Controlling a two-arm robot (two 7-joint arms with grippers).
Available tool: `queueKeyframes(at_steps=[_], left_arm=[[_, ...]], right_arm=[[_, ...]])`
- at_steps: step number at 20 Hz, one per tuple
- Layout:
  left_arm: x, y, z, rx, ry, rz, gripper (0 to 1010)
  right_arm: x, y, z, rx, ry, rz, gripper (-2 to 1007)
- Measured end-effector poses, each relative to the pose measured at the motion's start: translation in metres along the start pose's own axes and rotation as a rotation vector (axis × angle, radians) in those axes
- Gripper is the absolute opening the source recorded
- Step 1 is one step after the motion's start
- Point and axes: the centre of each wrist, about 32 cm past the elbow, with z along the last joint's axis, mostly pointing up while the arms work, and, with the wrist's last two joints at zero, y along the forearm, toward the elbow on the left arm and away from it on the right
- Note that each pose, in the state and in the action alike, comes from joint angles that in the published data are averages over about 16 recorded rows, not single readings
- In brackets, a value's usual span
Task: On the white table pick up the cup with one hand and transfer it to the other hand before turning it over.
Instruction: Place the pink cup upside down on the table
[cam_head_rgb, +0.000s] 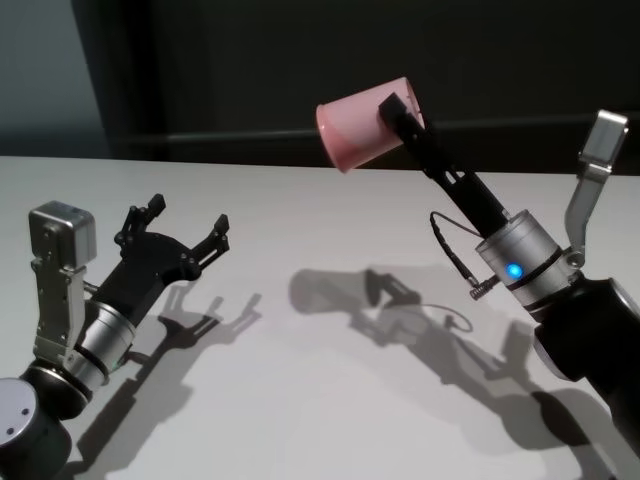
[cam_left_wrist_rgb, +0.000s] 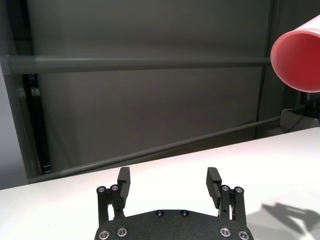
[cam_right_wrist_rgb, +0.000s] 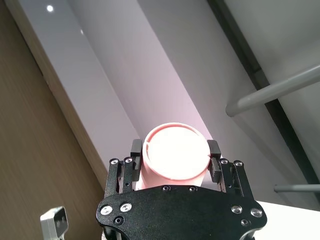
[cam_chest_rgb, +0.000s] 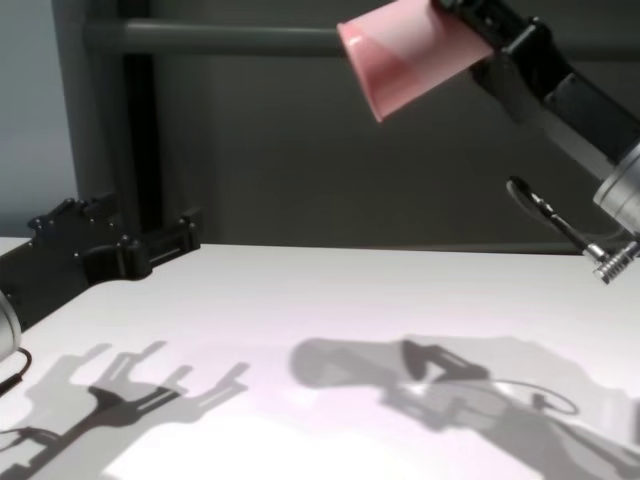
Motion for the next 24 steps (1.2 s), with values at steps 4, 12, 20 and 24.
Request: queueKeyframes(at_steps=[4,12,20,24], left_arm=[[0.0,0.0,0.0002,0.0,-0.001,0.0,1001],[-0.0001,0.0,0.0003,0.001,-0.002,0.0,1001],[-0.0001,0.0,0.0004,0.001,-0.002,0.0,1001],[-0.0001,0.0,0.0004,0.001,-0.002,0.0,1001]], right_arm=[[-0.0089,0.0069,0.0049,-0.097,-0.131,-0.012,748],[-0.0235,0.0149,0.0139,-0.247,-0.331,-0.047,749],[-0.0308,0.018,0.026,-0.391,-0.467,-0.105,749],[-0.0312,0.0189,0.0299,-0.459,-0.504,-0.134,749]])
